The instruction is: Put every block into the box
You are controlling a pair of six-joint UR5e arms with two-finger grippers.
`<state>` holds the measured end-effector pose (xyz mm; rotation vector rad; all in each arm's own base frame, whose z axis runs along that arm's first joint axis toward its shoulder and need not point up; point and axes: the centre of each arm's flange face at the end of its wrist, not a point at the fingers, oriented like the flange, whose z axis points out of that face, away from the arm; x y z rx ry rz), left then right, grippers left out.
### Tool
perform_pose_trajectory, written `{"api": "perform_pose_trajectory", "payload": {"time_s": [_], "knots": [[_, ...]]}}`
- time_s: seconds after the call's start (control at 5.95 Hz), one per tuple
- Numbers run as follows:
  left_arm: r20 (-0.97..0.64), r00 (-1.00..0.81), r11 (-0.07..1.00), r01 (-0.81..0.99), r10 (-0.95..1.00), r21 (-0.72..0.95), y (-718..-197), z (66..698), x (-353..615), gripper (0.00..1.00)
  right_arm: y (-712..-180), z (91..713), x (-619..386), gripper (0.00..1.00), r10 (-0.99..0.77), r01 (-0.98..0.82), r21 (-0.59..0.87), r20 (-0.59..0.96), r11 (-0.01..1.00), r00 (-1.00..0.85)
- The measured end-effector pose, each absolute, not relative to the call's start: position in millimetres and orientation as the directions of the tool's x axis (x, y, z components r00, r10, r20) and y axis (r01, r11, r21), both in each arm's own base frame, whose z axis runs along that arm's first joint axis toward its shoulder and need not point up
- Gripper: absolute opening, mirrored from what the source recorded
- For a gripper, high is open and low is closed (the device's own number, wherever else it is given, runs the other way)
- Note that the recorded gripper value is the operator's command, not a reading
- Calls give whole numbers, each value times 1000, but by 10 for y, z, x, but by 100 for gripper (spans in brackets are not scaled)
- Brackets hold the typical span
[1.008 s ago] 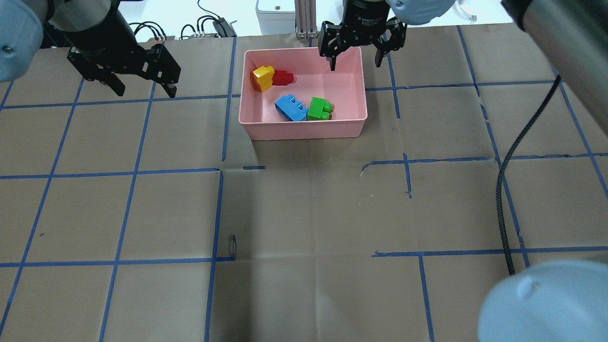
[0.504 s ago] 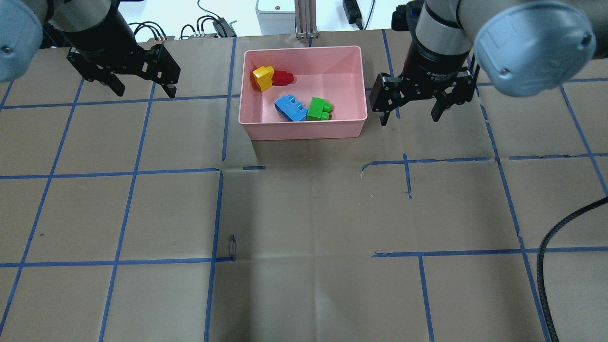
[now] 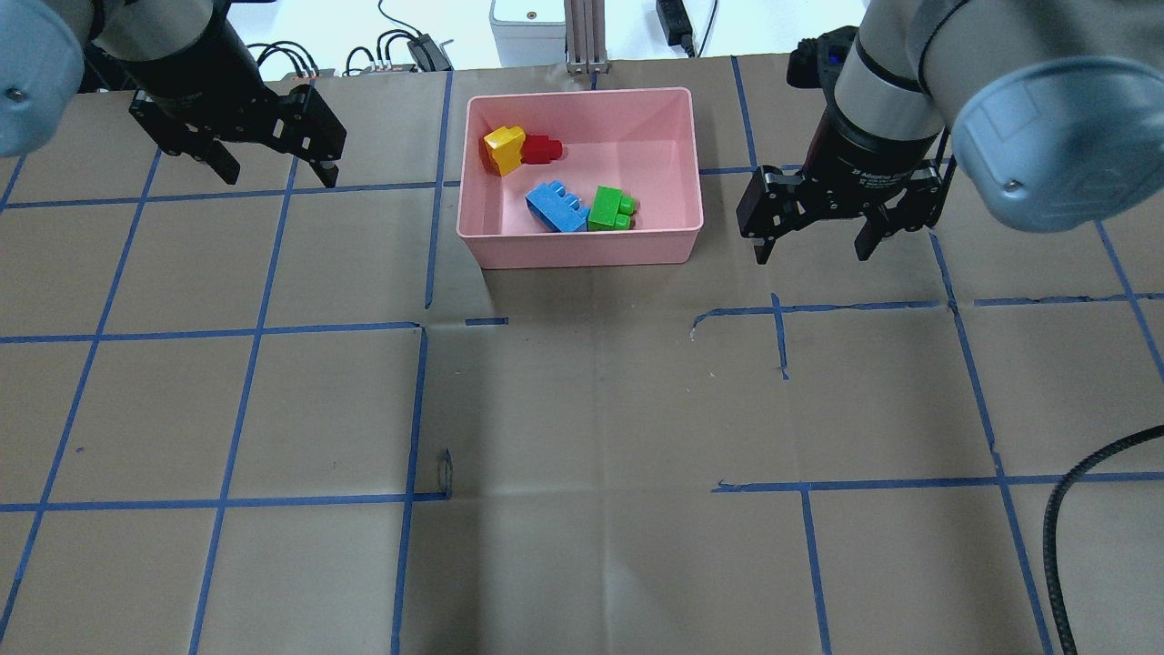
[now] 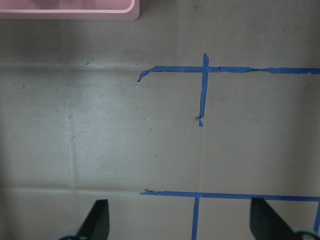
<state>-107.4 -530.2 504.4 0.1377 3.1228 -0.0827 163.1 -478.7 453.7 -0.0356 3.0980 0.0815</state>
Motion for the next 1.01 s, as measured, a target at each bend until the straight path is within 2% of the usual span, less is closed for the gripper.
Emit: {"api": "perform_pose_trajectory", "payload": {"time_s": [1.01], "knots": [[-17, -996, 994, 88, 87, -57, -5313, 5048, -1074, 99, -4854, 4572, 1630, 100, -17, -18, 32, -44, 999, -999]]}}
